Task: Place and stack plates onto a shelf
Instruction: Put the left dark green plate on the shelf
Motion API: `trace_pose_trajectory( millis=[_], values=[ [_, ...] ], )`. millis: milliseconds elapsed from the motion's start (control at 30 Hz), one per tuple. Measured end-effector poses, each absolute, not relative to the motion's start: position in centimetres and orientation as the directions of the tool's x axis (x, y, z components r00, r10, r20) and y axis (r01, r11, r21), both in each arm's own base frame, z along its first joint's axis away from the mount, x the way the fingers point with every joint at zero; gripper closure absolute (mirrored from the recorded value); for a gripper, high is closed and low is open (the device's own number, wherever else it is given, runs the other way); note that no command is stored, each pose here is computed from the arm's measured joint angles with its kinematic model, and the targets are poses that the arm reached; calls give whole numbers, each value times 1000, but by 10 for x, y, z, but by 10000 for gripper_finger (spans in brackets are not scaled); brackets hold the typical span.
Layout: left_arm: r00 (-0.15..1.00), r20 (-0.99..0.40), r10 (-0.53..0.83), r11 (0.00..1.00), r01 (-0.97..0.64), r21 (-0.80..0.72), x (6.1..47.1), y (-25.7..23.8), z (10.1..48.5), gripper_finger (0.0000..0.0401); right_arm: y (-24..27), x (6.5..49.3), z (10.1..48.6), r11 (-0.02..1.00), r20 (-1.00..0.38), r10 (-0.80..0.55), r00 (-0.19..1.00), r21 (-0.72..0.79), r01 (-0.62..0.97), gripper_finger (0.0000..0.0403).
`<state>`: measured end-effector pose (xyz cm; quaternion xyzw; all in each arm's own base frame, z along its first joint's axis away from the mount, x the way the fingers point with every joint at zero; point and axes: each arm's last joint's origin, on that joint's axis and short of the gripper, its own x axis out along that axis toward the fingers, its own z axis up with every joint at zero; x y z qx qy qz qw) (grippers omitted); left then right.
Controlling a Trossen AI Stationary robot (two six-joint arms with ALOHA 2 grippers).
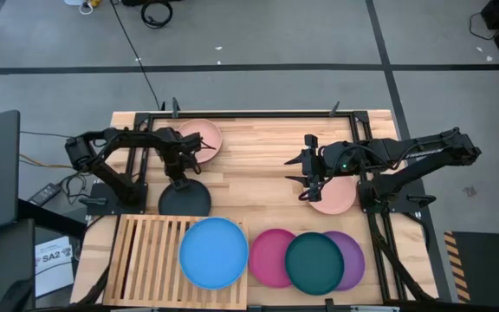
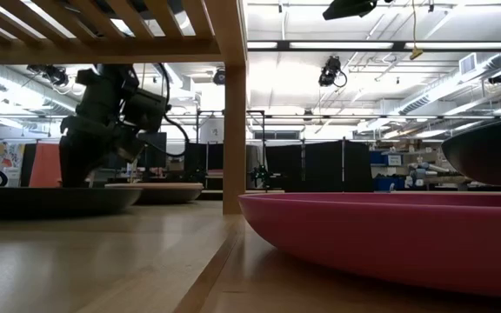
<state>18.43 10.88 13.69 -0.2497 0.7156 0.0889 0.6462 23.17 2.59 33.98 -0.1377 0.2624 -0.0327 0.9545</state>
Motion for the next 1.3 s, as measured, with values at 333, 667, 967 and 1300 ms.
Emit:
trace_pose_trajectory(
  millis=[333, 667, 967, 1300],
  values=[
    [-39, -969, -245, 860, -470, -198, 191, 113, 153, 383, 26, 232, 340, 960, -492, -135, 860, -280, -9, 220],
    [-27, -975, -222, 865, -466, -184, 205, 122, 183, 387, 26, 232, 340, 960, -492, -135, 860, -279, -9, 220],
    [-33, -986, -166, 878, -461, -132, 215, 131, 220, 387, 26, 232, 340, 960, -492, -135, 860, -280, -10, 220],
    [-10, -998, -66, 889, -454, -55, 225, 139, 266, 387, 26, 232, 340, 960, -492, -134, 860, -280, -10, 220]
  ],
)
